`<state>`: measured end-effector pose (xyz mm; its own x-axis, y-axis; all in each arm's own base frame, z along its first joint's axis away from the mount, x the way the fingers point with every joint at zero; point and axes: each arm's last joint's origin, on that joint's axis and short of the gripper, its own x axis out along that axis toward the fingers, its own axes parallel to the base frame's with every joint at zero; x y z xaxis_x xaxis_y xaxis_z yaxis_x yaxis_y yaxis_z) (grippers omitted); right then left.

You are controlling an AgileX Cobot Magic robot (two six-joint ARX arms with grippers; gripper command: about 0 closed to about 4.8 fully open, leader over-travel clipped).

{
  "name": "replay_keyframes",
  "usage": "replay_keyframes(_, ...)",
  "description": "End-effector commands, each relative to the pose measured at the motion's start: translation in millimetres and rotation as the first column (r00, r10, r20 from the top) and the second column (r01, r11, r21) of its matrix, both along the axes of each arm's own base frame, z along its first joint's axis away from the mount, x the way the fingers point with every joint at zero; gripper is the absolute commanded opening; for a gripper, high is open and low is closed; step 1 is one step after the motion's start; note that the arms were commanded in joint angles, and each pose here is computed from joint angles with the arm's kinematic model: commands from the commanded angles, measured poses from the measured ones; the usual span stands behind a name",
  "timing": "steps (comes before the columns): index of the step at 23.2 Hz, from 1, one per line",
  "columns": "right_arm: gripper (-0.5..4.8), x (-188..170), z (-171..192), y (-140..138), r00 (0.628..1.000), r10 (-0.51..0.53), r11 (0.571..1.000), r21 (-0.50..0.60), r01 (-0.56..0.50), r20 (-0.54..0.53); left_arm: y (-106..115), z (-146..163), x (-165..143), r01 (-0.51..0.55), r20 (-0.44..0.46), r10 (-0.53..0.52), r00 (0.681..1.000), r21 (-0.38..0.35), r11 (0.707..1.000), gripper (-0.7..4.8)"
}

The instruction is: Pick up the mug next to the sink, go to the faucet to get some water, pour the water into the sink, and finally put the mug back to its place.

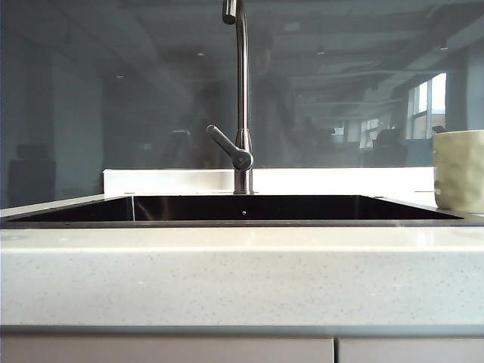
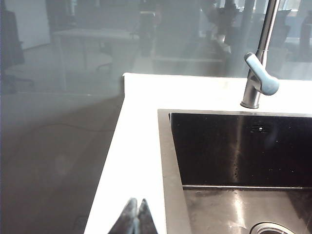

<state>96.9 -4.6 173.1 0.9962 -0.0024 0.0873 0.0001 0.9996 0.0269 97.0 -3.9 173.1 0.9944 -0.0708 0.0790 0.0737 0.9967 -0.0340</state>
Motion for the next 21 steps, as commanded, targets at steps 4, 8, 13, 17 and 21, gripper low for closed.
replay_keyframes(4, -0.05, 0, 1, 0, 1.000, 0.002, 1.000, -0.004, -0.002, 0.016, 0, 2, 0, 0.001, 0.012, -0.001, 1.000, 0.004, 1.000, -0.06)
replay_keyframes(8, -0.05, 0, 1, 0, 1.000, 0.004, 1.000, -0.004, -0.004, 0.016, 0, 2, 0, 0.001, 0.012, -0.001, 1.000, 0.003, 1.000, -0.05)
replay_keyframes(13, -0.05, -1, 7, 1, 0.997, 0.036, 0.995, 0.086, -0.042, 0.071, 0, 5, -1, 0.001, 0.040, -0.001, 0.999, -0.002, 1.000, -0.06)
replay_keyframes(17, -0.05, -5, 22, 0, 0.979, 0.005, 0.994, 0.108, -0.027, 0.203, 1, 23, -5, 0.027, 0.227, 0.003, 0.974, -0.129, 0.991, -0.06)
replay_keyframes(21, -0.05, -10, 41, -3, 0.961, -0.121, 0.986, 0.143, 0.087, 0.249, 1, 42, -9, 0.026, 0.306, 0.025, 0.952, -0.163, 0.986, -0.06)
